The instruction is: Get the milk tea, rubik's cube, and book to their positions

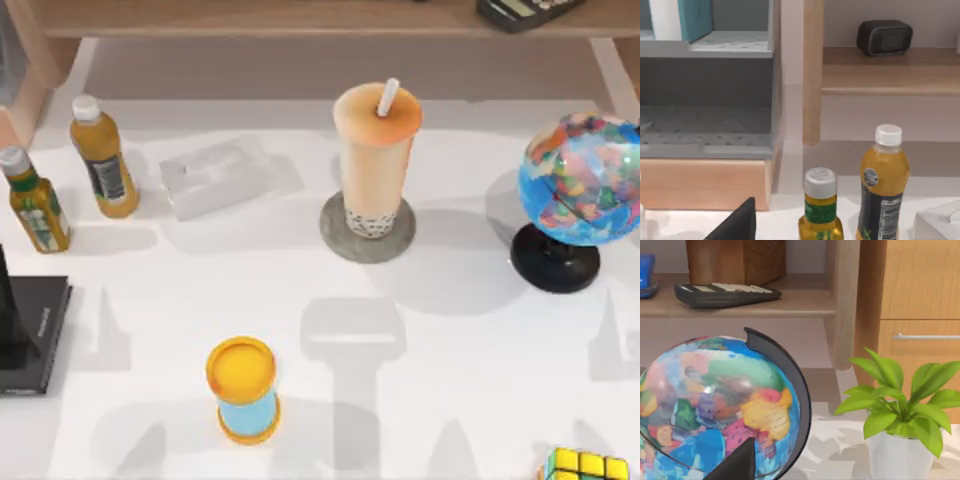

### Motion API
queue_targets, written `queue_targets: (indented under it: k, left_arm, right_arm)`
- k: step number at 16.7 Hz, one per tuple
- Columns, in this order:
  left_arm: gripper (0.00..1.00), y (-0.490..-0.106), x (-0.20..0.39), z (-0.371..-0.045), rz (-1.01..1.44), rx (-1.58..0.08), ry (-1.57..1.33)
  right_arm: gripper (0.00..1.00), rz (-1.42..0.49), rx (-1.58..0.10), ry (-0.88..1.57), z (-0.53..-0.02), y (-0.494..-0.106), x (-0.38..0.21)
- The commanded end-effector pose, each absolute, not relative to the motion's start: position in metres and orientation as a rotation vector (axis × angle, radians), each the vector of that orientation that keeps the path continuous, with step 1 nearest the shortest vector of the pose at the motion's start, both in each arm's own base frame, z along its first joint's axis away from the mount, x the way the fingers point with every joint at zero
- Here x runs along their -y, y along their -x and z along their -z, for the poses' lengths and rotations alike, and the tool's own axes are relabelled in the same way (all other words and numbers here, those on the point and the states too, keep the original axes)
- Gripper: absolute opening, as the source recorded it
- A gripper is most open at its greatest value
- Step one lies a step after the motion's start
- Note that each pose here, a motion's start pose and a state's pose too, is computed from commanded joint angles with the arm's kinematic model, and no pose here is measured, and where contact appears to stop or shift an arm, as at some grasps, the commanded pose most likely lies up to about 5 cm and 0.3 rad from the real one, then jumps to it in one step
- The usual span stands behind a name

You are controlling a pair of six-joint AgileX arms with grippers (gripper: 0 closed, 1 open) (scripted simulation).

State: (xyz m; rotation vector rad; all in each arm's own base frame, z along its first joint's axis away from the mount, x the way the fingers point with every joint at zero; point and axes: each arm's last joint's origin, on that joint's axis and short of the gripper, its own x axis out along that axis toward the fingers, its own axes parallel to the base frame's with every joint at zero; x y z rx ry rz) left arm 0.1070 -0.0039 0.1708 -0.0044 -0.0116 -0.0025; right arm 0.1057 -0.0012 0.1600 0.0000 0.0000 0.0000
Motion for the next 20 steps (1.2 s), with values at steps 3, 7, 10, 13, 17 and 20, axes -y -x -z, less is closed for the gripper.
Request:
queue_targets:
  k: [3,7,10,13,17,20]
  left_arm:
    - [1.00,-0.106,0.001,-0.160,0.000,0.000,0.000]
    - [1.00,-0.106,0.001,-0.160,0.000,0.000,0.000]
    - [1.00,-0.106,0.001,-0.160,0.000,0.000,0.000]
    - [1.00,-0.106,0.001,-0.160,0.000,0.000,0.000]
    - [1.00,-0.106,0.001,-0.160,0.000,0.000,0.000]
    - [1.00,-0.106,0.001,-0.160,0.000,0.000,0.000]
  right_arm:
    - [1.00,0.000,0.000,0.000,-0.160,-0.106,0.001]
    - [1.00,0.000,0.000,0.000,-0.160,-0.106,0.001]
    - [1.00,-0.023,-0.038,-0.033,-0.165,-0.106,-0.001]
    - [1.00,-0.094,-0.201,-0.133,-0.177,-0.109,-0.011]
    - [1.00,-0.165,-0.615,-0.269,-0.191,-0.119,-0.034]
    - [1.00,-0.134,-0.975,-0.304,-0.197,-0.130,-0.058]
